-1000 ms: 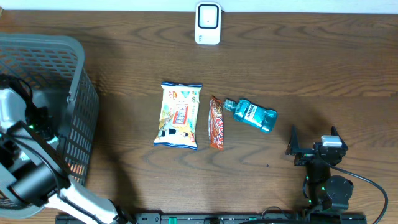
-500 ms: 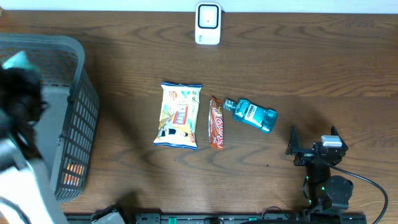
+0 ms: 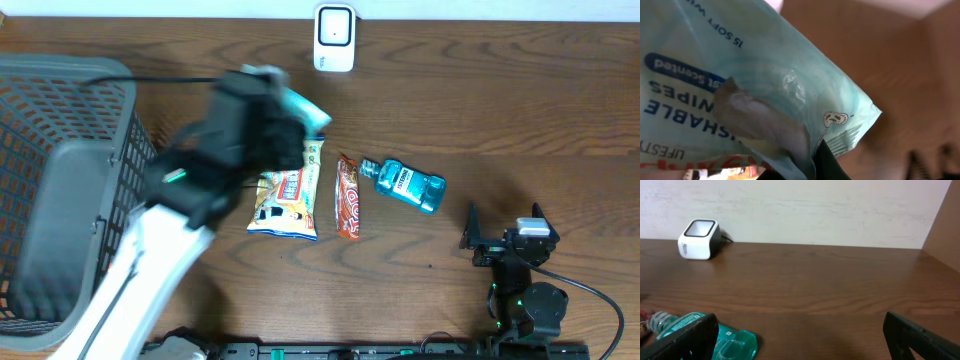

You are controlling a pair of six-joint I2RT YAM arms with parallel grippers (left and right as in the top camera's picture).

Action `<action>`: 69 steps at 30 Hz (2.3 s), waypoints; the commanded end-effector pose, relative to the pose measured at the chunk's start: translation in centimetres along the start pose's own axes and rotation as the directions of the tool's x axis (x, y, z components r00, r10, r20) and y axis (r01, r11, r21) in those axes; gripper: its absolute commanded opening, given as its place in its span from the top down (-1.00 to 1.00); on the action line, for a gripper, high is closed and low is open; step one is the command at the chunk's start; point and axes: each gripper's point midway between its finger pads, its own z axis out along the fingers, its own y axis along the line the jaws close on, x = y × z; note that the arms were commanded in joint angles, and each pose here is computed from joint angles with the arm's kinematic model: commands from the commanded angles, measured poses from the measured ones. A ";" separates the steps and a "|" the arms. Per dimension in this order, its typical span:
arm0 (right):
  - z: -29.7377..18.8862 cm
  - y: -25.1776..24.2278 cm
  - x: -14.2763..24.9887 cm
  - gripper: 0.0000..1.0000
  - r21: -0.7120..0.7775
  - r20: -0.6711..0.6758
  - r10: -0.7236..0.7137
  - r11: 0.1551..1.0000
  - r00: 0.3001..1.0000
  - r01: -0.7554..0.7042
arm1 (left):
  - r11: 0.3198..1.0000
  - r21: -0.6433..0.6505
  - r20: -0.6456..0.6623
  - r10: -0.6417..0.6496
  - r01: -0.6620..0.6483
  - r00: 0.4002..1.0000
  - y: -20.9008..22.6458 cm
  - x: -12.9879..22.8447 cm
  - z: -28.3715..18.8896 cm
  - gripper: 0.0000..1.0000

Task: Scan the item barcode
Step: 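Carry the wet-wipes pack out and lay it between snack bar and bottle, then return the left gripper to the basket and grasp the orange tissue pack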

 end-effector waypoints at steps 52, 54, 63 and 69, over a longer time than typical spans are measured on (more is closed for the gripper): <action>0.0 -0.2 0.1 -0.98 0.007 -0.004 -0.004 1.000 1.000 0.004 | 0.931 -0.159 -0.486 0.216 -0.328 0.847 0.6 14.7 16.3 -0.50; 0.0 -0.2 0.1 -0.98 0.007 -0.004 -0.004 1.000 1.000 0.004 | 0.941 -0.158 -0.455 0.199 -0.299 0.868 -0.1 13.9 15.5 -0.54; 0.0 -0.2 0.1 -0.99 0.007 -0.004 -0.004 1.000 1.000 0.004 | 0.955 -0.101 -0.297 0.237 -0.278 0.925 -2.8 9.7 10.5 -0.84; 0.0 -0.2 0.1 -0.99 0.007 -0.004 -0.004 1.000 1.000 0.004 | 0.961 -0.102 -0.109 0.247 -0.258 0.963 -3.8 5.4 5.2 -0.87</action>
